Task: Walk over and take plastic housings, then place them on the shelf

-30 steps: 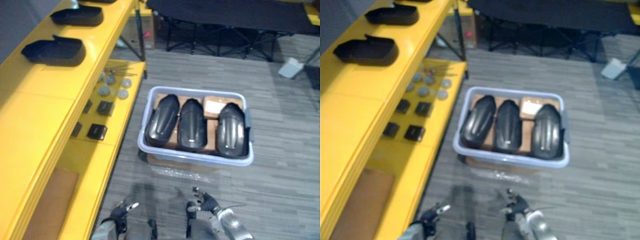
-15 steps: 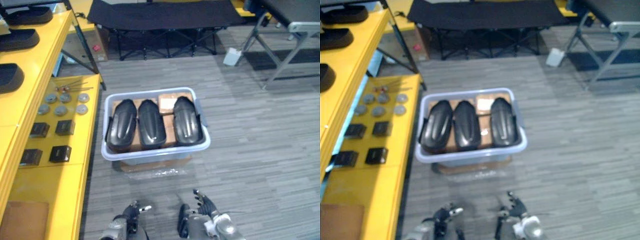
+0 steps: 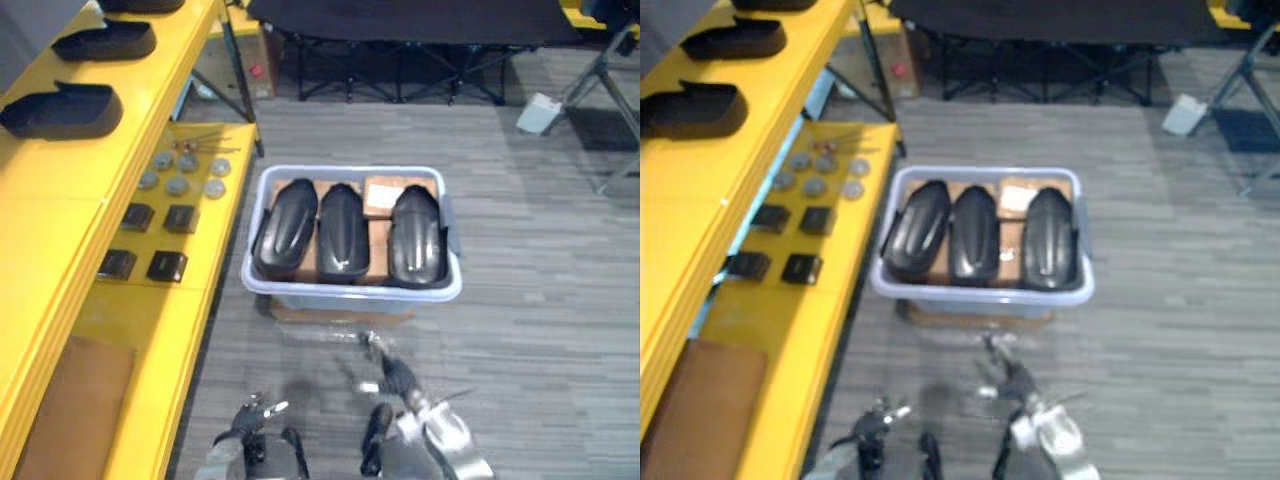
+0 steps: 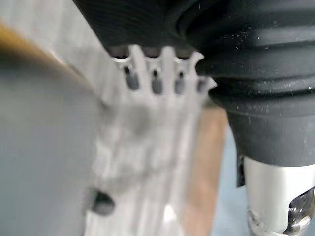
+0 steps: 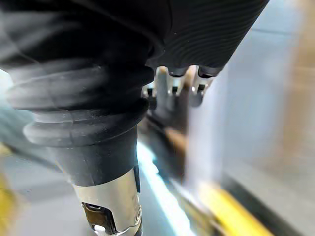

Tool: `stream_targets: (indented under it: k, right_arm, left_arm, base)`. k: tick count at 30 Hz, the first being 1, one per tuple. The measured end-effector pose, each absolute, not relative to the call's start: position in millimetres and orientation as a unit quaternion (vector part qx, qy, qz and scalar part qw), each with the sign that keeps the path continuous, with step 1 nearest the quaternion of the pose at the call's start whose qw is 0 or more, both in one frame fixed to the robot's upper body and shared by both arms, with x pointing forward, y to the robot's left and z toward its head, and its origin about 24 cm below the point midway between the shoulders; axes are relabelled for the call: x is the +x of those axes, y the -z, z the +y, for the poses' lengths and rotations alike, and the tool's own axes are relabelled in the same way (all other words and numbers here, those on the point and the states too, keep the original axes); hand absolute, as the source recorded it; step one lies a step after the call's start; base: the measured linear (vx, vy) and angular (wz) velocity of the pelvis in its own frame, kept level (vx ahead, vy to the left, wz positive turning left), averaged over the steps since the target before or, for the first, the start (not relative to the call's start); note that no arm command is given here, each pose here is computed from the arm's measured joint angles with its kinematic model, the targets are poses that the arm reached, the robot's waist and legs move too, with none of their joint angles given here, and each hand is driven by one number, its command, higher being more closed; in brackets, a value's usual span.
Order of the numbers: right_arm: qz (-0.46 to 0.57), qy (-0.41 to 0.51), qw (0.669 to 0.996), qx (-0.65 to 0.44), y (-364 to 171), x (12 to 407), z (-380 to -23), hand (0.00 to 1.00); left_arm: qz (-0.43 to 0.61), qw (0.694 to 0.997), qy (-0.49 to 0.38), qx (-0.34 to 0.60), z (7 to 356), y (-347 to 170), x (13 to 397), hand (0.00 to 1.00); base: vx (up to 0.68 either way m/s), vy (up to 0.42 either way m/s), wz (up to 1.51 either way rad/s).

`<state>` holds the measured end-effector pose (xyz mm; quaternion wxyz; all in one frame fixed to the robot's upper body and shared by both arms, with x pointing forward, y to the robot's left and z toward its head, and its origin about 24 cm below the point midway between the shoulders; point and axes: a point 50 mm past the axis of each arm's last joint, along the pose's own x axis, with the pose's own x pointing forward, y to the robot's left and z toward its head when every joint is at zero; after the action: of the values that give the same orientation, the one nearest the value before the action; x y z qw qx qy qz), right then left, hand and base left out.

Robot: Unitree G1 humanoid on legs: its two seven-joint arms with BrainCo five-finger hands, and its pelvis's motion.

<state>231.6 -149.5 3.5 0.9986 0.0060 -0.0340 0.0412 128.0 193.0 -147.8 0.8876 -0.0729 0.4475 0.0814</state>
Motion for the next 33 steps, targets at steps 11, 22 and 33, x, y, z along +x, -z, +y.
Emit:
stream_targets:
  k: [11,22,33]
  right_arm:
    - [-0.134,0.364,0.921,0.026,-100.5,298.8,-308.8,0.0]
    - [-0.039,0.479,0.875,0.064,-140.3,310.1,-395.1,0.0]
    - [0.022,0.495,0.865,0.073,-142.5,307.3,-413.3,0.0]
  left_arm:
    - [0.439,0.89,-0.09,-0.083,209.0,146.7,114.7,0.0]
    - [0.427,0.89,-0.1,-0.123,203.4,146.4,113.4,0.0]
    - [0.428,0.888,-0.096,-0.142,200.2,147.6,111.9,0.0]
  base:
    - [0.01,0.086,0.11]
    - [-0.11,0.066,0.19]
    - [-0.12,0.055,0.08]
